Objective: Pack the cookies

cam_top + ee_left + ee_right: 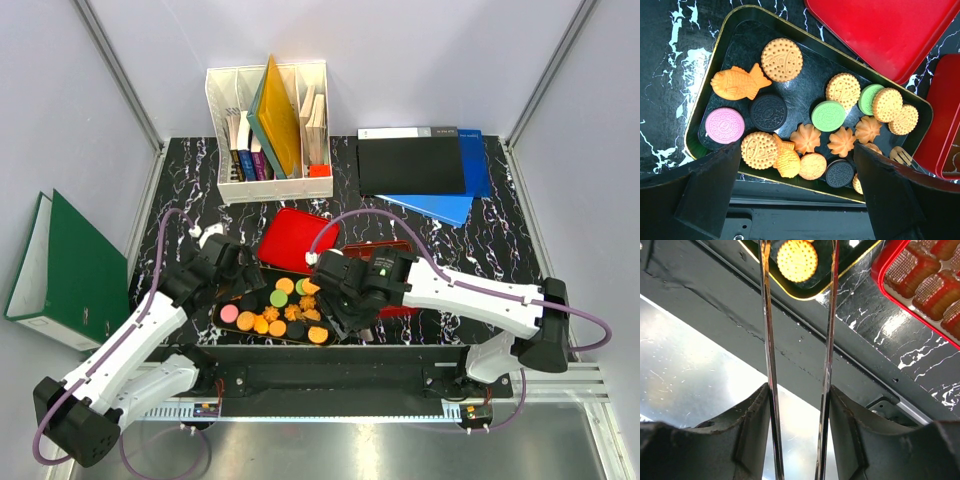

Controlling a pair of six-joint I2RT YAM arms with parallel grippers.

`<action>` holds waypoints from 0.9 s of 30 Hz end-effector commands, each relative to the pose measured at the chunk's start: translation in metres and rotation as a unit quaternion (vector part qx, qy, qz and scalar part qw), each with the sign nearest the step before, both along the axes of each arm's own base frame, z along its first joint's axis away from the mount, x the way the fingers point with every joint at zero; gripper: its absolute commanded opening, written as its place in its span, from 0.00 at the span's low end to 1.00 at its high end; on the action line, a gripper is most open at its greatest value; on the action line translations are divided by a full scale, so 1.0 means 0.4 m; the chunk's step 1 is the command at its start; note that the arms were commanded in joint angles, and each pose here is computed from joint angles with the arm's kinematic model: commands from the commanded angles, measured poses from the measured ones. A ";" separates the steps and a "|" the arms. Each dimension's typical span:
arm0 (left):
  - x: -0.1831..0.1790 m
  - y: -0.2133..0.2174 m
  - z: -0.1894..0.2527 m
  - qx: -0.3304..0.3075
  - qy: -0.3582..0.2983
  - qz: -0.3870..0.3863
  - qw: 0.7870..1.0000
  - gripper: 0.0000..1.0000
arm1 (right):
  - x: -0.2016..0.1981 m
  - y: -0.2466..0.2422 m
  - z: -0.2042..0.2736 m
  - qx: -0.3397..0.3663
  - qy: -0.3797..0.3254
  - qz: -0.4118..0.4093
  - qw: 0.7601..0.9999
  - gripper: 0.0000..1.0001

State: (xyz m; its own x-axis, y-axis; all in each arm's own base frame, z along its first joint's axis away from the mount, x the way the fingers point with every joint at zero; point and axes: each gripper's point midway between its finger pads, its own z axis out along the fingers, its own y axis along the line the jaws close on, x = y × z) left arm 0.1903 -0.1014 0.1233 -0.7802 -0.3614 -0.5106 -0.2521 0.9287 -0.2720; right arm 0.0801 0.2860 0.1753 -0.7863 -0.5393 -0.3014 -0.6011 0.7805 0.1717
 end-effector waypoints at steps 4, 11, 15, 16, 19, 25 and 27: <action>0.003 -0.014 -0.001 -0.011 -0.006 -0.012 1.000 0.98 | -0.015 0.011 -0.023 0.002 0.009 0.013 1.000 0.53; 0.003 -0.015 -0.005 -0.009 -0.003 -0.015 1.000 0.98 | -0.017 0.019 -0.032 0.003 0.011 0.014 1.000 0.48; 0.004 -0.017 -0.006 -0.010 -0.004 -0.016 1.000 0.98 | -0.018 0.022 -0.023 0.007 0.011 0.013 1.000 0.44; 0.004 -0.017 -0.006 -0.009 -0.003 -0.016 1.000 0.98 | -0.015 0.022 -0.019 0.008 0.009 0.010 1.000 0.43; 0.007 -0.018 -0.004 -0.010 -0.004 -0.016 1.000 0.98 | -0.005 0.020 0.007 0.013 -0.004 0.004 1.000 0.41; 0.012 -0.019 -0.002 -0.009 -0.006 -0.018 1.000 0.98 | 0.032 0.000 0.089 0.012 -0.050 -0.012 0.999 0.39; 0.012 -0.022 -0.003 -0.009 -0.006 -0.019 1.000 0.98 | 0.053 -0.015 0.136 0.012 -0.079 -0.019 0.997 0.39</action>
State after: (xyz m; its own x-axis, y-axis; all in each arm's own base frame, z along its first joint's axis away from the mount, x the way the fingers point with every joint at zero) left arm 0.1895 -0.1031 0.1187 -0.7905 -0.3511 -0.5018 -0.2431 0.9319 -0.2692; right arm 0.0842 0.2837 0.1834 -0.7833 -0.5393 -0.3092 -0.5973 0.7907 0.1342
